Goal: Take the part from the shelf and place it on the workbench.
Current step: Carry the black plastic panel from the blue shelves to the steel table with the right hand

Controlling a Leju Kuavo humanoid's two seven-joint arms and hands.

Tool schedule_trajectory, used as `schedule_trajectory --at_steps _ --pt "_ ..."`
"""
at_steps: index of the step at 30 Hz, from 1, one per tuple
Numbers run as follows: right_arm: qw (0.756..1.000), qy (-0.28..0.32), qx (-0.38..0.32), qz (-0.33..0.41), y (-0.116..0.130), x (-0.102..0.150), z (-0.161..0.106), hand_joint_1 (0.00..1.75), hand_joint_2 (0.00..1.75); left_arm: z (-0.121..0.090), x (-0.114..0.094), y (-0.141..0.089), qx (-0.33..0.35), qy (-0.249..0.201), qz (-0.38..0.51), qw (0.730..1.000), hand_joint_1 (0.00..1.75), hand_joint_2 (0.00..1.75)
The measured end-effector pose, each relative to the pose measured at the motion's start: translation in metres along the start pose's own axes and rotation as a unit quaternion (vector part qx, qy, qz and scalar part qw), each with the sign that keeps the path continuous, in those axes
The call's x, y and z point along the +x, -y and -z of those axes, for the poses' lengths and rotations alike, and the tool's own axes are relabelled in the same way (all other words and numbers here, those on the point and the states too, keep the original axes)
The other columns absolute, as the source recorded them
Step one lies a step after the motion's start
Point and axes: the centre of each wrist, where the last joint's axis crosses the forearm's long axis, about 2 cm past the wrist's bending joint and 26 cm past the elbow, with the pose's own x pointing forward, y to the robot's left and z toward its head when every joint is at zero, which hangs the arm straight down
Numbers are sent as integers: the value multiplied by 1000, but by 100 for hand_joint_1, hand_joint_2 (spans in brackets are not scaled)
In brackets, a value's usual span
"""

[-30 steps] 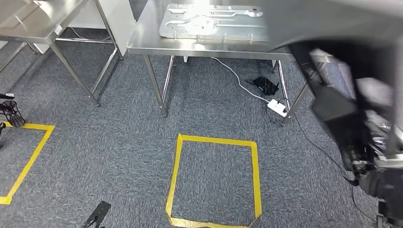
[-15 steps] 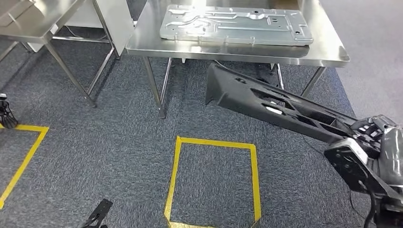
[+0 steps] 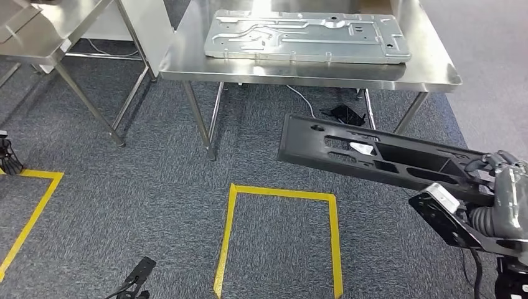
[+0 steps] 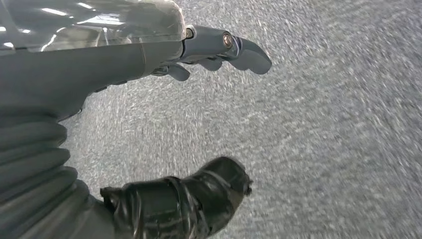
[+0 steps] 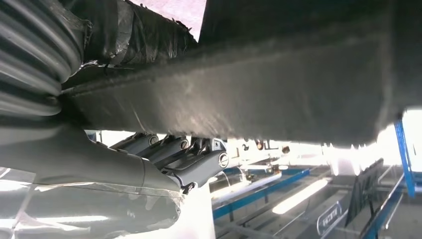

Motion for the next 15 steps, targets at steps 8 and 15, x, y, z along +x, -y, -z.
schedule_trajectory --at_steps 8,15 --pt "1000 11 5 -19 -4 5 -2 175 175 0 0 2 -5 1 7 1000 0 175" --pt "1000 18 6 -24 -6 8 -2 175 175 0 3 2 -7 4 11 1000 0 175"
